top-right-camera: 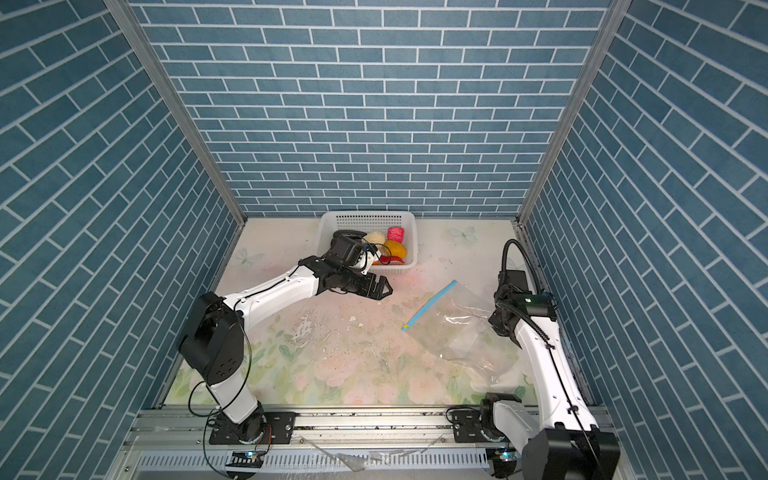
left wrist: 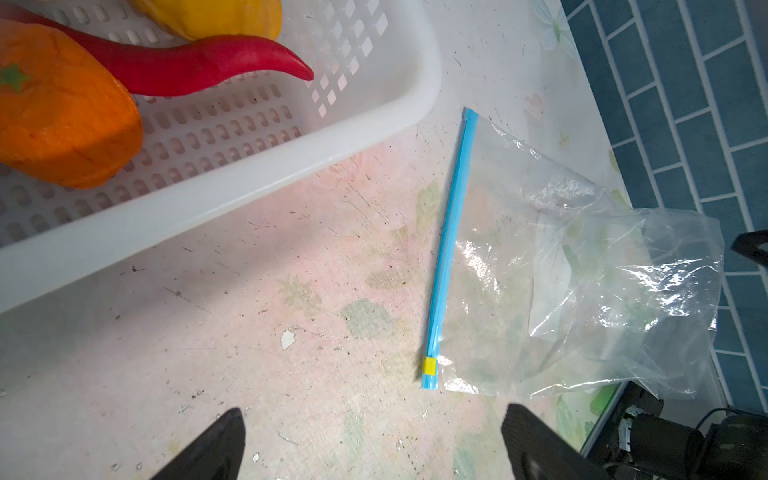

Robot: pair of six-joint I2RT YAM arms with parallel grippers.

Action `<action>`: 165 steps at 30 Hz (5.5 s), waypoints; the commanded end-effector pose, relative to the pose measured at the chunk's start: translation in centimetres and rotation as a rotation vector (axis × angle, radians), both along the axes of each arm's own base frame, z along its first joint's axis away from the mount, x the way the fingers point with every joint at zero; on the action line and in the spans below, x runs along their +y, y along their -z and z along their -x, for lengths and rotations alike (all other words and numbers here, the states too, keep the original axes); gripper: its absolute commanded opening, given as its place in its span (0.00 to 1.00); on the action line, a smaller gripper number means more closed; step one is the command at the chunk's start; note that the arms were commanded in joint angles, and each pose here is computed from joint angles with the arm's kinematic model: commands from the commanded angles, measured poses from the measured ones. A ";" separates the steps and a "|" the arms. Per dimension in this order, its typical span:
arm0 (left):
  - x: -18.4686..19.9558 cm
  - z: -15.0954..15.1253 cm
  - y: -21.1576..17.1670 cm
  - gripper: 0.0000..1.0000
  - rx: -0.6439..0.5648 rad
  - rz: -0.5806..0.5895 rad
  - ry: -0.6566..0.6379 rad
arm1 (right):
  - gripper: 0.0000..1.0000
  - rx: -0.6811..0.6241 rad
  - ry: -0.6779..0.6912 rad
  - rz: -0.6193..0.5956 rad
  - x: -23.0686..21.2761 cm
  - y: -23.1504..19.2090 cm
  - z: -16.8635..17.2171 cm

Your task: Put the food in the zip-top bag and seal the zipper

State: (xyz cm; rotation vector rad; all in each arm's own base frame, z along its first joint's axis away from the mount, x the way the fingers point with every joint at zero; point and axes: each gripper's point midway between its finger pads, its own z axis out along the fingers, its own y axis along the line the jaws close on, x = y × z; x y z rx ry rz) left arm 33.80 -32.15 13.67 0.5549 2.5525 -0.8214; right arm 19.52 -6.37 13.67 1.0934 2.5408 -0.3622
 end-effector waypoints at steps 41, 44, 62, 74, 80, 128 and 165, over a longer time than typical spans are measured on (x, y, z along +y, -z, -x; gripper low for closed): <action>-9.8 2.5 8.9 0.93 0.190 -0.081 0.213 | 0.85 -0.327 -0.544 -0.298 7.3 5.0 -16.3; -10.3 2.8 8.8 0.90 0.220 -0.058 0.229 | 0.85 -0.324 -0.541 -0.291 7.2 4.9 -16.5; -11.0 8.5 7.7 0.56 0.308 0.020 0.326 | 0.86 -0.234 -0.449 -0.203 4.9 3.7 -15.5; -9.7 12.5 6.1 0.54 0.292 0.030 0.404 | 0.86 -0.189 -0.363 -0.195 4.3 0.0 -13.4; -7.3 10.6 4.9 0.54 0.236 0.079 0.286 | 0.82 -0.121 -0.447 -0.193 7.5 -0.8 -10.5; 13.0 7.4 9.4 0.99 0.301 0.047 -0.364 | 0.69 0.303 -0.987 0.213 28.3 9.4 -7.6; 13.1 7.6 9.2 0.99 0.292 0.058 -0.370 | 0.16 0.399 -0.944 0.371 25.0 12.7 -5.8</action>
